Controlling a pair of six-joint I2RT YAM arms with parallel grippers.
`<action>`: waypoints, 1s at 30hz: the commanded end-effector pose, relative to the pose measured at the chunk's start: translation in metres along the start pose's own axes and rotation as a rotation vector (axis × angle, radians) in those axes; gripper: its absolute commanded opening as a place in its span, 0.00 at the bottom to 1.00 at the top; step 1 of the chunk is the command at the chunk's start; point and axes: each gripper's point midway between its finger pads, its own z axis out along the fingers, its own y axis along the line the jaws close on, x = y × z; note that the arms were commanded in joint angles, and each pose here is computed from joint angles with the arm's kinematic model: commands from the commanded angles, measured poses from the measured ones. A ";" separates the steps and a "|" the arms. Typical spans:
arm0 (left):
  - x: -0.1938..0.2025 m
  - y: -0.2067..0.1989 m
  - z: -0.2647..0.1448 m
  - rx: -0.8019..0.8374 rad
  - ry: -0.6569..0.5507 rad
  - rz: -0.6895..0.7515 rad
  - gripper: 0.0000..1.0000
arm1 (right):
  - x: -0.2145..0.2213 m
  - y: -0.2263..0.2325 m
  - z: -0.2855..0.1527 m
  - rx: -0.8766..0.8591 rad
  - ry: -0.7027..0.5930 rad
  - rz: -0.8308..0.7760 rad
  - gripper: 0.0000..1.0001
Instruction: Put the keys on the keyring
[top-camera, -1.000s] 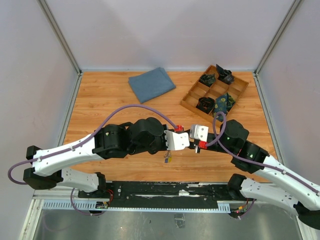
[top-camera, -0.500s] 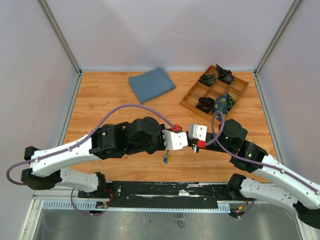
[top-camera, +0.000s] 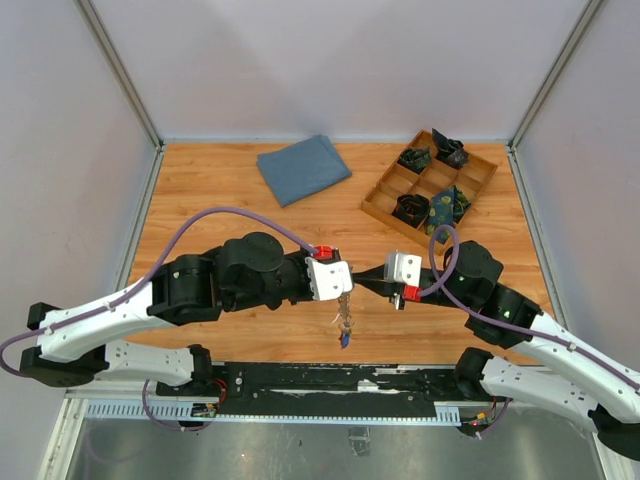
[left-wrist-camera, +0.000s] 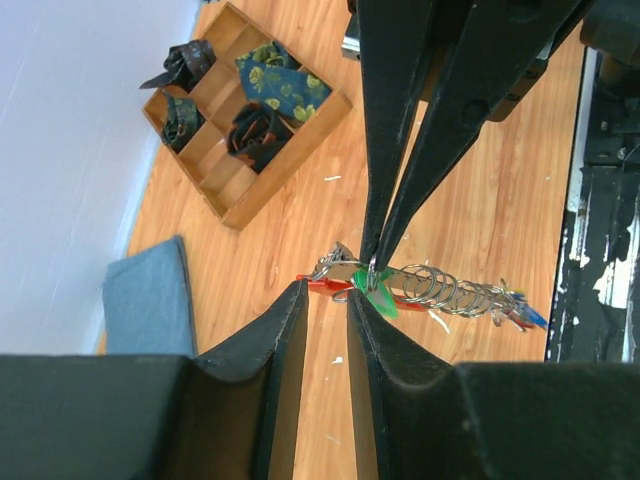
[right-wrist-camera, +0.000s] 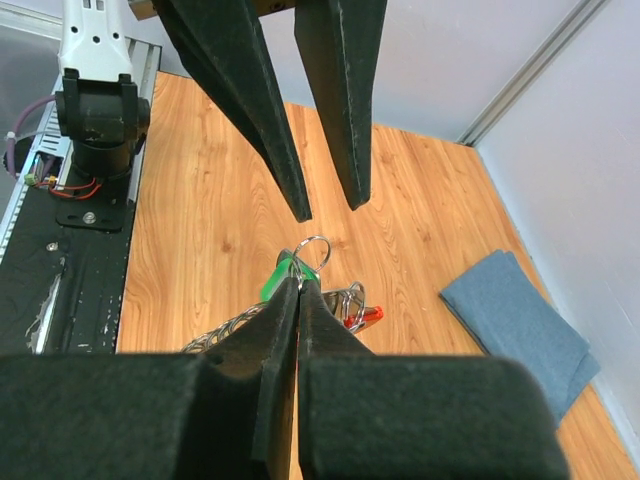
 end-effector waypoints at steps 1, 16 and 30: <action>-0.013 -0.003 -0.001 0.016 -0.071 -0.006 0.28 | -0.035 -0.002 -0.005 -0.010 -0.088 -0.035 0.00; -0.012 -0.019 -0.004 0.102 -0.090 0.026 0.36 | -0.040 0.001 -0.013 -0.026 -0.075 -0.054 0.00; -0.012 -0.033 0.005 0.169 -0.097 0.041 0.36 | -0.045 0.004 -0.015 -0.044 -0.090 -0.045 0.01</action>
